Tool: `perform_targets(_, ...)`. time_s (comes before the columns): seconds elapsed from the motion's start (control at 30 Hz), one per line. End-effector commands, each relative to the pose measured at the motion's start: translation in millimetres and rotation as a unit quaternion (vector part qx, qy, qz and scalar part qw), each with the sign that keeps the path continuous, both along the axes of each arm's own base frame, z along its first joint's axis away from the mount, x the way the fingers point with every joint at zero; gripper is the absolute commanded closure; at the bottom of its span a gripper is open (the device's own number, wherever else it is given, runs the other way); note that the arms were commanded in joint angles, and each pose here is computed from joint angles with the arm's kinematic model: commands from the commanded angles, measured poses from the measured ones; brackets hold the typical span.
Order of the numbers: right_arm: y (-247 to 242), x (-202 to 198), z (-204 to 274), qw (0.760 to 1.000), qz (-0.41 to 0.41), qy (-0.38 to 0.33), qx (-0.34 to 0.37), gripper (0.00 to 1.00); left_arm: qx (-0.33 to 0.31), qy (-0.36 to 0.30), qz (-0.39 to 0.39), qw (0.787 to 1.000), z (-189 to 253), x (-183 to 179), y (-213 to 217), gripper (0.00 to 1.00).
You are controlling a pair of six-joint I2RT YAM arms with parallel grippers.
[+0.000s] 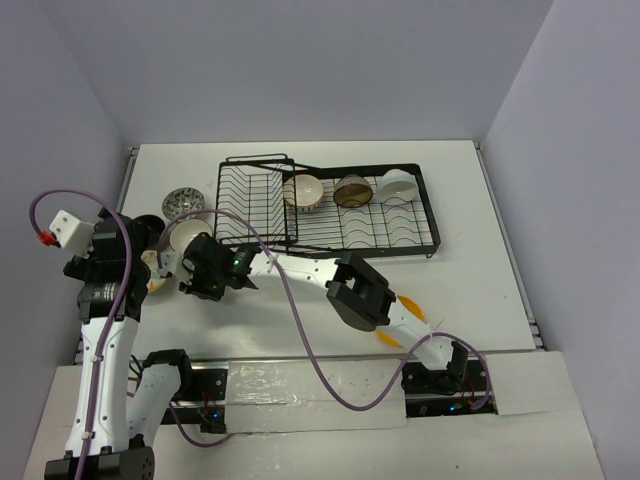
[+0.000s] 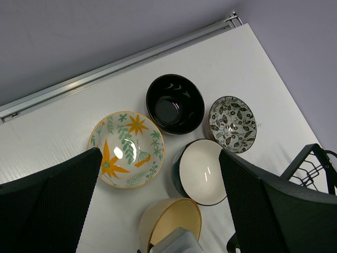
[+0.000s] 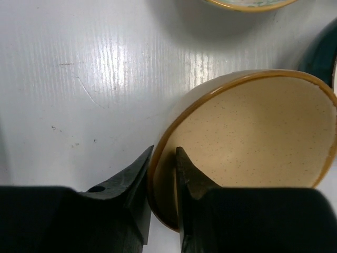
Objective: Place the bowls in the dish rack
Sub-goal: Pick up the bowl from the corner of the board.
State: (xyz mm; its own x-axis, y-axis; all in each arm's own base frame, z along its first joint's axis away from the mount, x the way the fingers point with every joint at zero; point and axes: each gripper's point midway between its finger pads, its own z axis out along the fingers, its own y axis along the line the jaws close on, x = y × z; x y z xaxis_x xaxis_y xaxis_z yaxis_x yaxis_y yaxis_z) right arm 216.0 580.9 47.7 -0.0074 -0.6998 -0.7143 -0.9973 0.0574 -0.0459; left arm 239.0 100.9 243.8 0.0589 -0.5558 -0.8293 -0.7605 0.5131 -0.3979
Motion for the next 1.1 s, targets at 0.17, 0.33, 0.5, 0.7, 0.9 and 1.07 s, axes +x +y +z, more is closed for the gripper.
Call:
perform_targets(0.17,-9.5,-3.9,35.5,1.000,-0.003,0.004,0.016,0.85,0.006,-0.019,-0.013,1.000,10.2,4.9,-2.4,0.01)
perform_targets(0.33,-7.3,-11.1,44.0,0.999,0.003,0.023,0.026,0.95,0.005,-0.021,-0.014,1.000,10.7,4.9,-2.3,0.01)
perform_targets(0.5,-14.5,-24.5,40.5,0.998,0.014,0.049,0.026,1.00,0.006,-0.022,-0.013,1.000,11.3,4.2,-1.9,0.01)
perform_targets(0.7,-20.4,-49.5,49.9,0.992,0.042,0.110,0.048,1.00,0.005,-0.024,-0.017,1.000,11.9,4.9,-2.9,0.01)
perform_targets(0.9,-23.8,-74.7,72.5,0.980,0.076,0.164,0.083,1.00,0.005,-0.025,-0.018,1.000,12.6,4.6,-2.5,0.01)
perform_targets(1.07,-27.1,-86.3,104.5,0.966,0.101,0.204,0.123,1.00,0.004,-0.026,-0.023,0.999,13.2,5.4,-3.8,0.01)
